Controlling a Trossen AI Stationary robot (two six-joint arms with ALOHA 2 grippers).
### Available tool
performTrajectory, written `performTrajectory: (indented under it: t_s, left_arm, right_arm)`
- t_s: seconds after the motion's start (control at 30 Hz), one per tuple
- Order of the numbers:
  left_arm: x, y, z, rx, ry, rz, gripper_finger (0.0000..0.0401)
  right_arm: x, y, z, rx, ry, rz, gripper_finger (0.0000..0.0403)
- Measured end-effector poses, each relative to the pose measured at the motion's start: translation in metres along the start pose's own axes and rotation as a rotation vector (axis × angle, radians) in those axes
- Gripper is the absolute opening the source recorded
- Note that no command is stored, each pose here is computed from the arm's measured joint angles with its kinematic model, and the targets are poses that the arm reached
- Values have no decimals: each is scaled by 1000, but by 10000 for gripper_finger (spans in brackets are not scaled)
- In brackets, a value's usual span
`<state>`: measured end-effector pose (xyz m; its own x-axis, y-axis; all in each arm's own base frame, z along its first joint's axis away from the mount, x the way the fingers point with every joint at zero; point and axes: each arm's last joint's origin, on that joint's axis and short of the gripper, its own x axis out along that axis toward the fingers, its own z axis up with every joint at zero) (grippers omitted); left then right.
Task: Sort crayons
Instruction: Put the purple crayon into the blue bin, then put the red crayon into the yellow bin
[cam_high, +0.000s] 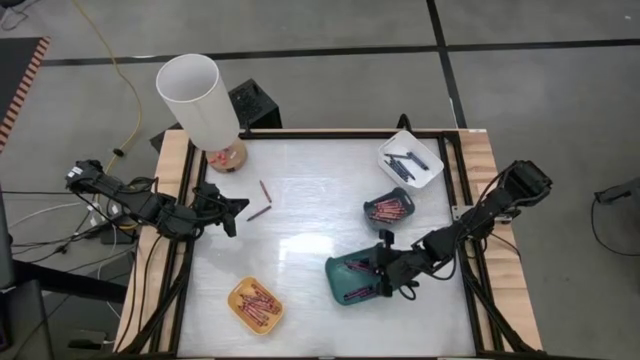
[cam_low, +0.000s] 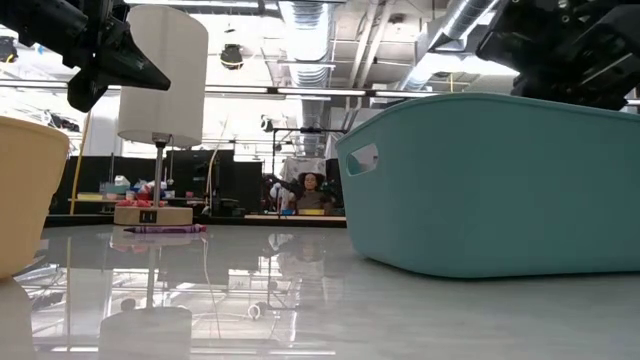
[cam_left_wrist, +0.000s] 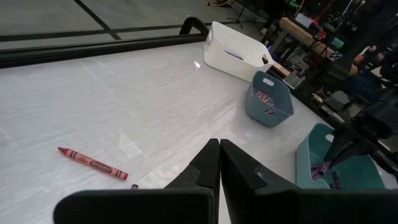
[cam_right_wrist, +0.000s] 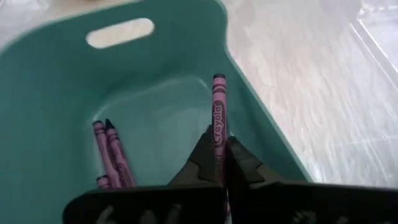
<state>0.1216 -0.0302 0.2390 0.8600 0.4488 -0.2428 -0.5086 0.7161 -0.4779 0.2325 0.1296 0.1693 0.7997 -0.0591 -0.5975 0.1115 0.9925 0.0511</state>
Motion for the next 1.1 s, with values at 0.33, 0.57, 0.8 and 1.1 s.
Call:
performTrajectory:
  t_s: [0.33,0.57,0.8,1.1]
  left_arm:
    - [0,0,0,1,-4,4,0]
    - [0,0,0,-1,-4,5,0]
    - [0,0,0,2,-5,5,0]
    - [0,0,0,17,-5,5,0]
  right_arm:
    - [0,0,-1,11,16,25,19]
    - [0,0,-1,12,17,28,51]
    - [1,0,2,30,-7,36,63]
    - [-5,8,69,-100,-169,100,64]
